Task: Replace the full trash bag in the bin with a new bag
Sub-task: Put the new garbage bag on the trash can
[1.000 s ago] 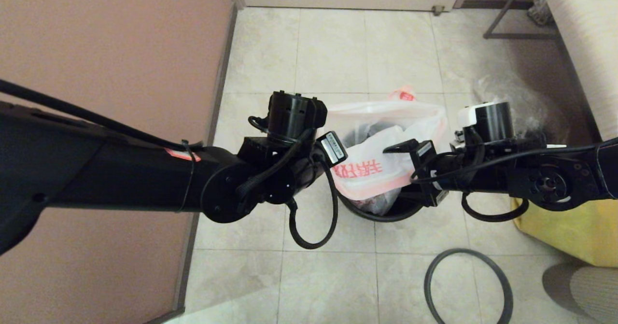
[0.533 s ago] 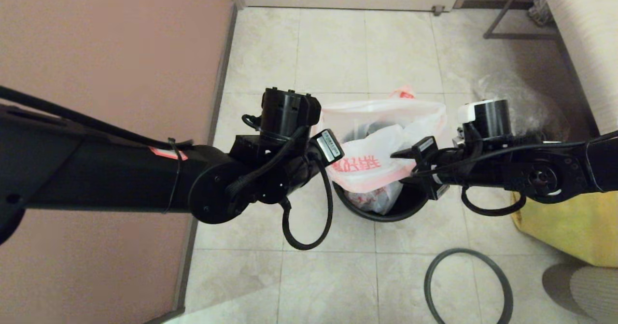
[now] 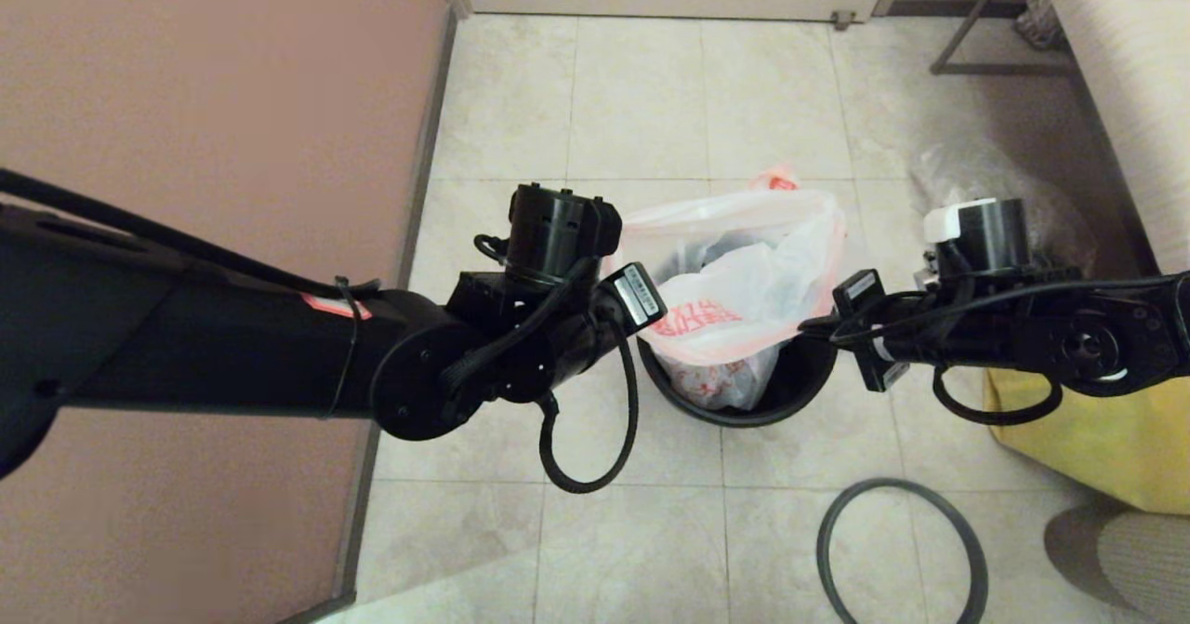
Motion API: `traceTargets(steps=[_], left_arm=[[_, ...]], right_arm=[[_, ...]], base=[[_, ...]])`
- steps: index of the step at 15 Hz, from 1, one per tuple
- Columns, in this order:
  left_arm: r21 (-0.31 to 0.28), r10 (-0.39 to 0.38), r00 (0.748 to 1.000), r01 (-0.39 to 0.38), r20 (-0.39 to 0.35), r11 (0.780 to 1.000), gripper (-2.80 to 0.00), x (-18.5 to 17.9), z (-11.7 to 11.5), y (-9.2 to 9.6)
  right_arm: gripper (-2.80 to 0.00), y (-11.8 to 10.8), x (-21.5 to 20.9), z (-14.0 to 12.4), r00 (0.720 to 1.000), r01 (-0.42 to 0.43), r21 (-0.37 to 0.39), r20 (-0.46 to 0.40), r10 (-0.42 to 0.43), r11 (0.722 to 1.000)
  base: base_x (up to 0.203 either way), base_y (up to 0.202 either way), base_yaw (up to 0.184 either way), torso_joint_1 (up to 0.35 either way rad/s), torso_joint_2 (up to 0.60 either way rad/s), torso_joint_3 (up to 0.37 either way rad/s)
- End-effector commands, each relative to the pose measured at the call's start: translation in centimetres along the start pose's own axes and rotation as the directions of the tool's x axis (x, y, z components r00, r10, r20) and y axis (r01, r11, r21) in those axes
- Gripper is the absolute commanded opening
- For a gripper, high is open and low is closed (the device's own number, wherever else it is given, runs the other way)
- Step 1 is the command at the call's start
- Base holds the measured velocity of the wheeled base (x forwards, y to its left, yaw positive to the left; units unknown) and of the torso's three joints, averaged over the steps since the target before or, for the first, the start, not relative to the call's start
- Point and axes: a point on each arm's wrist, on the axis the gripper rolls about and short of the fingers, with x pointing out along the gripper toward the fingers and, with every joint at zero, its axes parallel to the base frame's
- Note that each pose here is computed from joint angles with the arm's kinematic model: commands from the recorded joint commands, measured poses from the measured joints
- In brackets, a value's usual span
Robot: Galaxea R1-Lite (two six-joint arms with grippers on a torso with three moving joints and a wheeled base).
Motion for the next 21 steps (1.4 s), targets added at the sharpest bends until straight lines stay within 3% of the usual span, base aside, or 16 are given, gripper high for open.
traceTargets(steps=[1, 5, 8, 10, 12, 14, 17, 19, 21], left_arm=[[0.002, 0.011, 1.0, -0.011, -0.01, 1.0, -2.8, 0.6, -0.5, 0.2], [0.056, 0.087, 0.992, -0.082, -0.09, 0.995, -2.8, 2.2, -3.4, 1.8], [0.211, 0.194, 0.957, -0.148, -0.215, 0.966, -2.8, 3.1, -7.6, 4.2], [0.277, 0.238, 0.938, -0.166, -0.253, 0.947, -2.8, 3.7, -9.4, 5.2], [0.306, 0.275, 0.923, -0.188, -0.268, 0.933, -2.8, 4.6, -10.8, 6.0], [0.343, 0.307, 0.92, -0.215, -0.243, 0.915, -2.8, 5.6, -11.5, 6.7], [0.379, 0.291, 0.947, -0.221, -0.137, 0.898, -2.8, 7.8, -11.9, 7.2], [0.375, 0.279, 0.955, -0.224, -0.097, 0.899, -2.8, 8.9, -11.2, 7.1], [0.367, 0.275, 0.959, -0.231, -0.071, 0.901, -2.8, 9.8, -10.6, 7.0]], right_arm=[[-2.8, 0.0, -0.5, -0.1, 1.0, 0.002, -0.011, -0.004, -0.002, 1.0], [-2.8, -1.1, -1.3, -0.6, 0.992, 0.114, -0.067, -0.04, -0.117, 0.991], [-2.8, -2.2, -1.6, -1.0, 0.983, 0.169, -0.073, -0.061, -0.174, 0.983], [-2.8, -3.1, -1.5, -1.4, 0.974, 0.206, -0.085, -0.078, -0.213, 0.975], [-2.8, -4.3, -1.1, -1.6, 0.952, 0.274, -0.095, -0.113, -0.284, 0.957], [-2.8, -5.6, 0.3, -1.7, 0.936, 0.317, -0.092, -0.133, -0.327, 0.944], [-2.8, -7.5, 3.1, -1.3, 0.913, 0.369, -0.089, -0.151, -0.379, 0.925], [-2.8, -7.6, 4.2, 0.3, 0.942, 0.311, -0.086, -0.105, -0.32, 0.946], [-2.8, -7.5, 4.3, 1.7, 0.953, 0.288, -0.087, -0.07, -0.294, 0.954]], base=[[0.0, 0.0, 0.0, 0.0, 0.0, 0.0], [0.0, 0.0, 0.0, 0.0, 0.0, 0.0], [0.0, 0.0, 0.0, 0.0, 0.0, 0.0], [0.0, 0.0, 0.0, 0.0, 0.0, 0.0], [0.0, 0.0, 0.0, 0.0, 0.0, 0.0], [0.0, 0.0, 0.0, 0.0, 0.0, 0.0], [0.0, 0.0, 0.0, 0.0, 0.0, 0.0], [0.0, 0.0, 0.0, 0.0, 0.0, 0.0], [0.0, 0.0, 0.0, 0.0, 0.0, 0.0]])
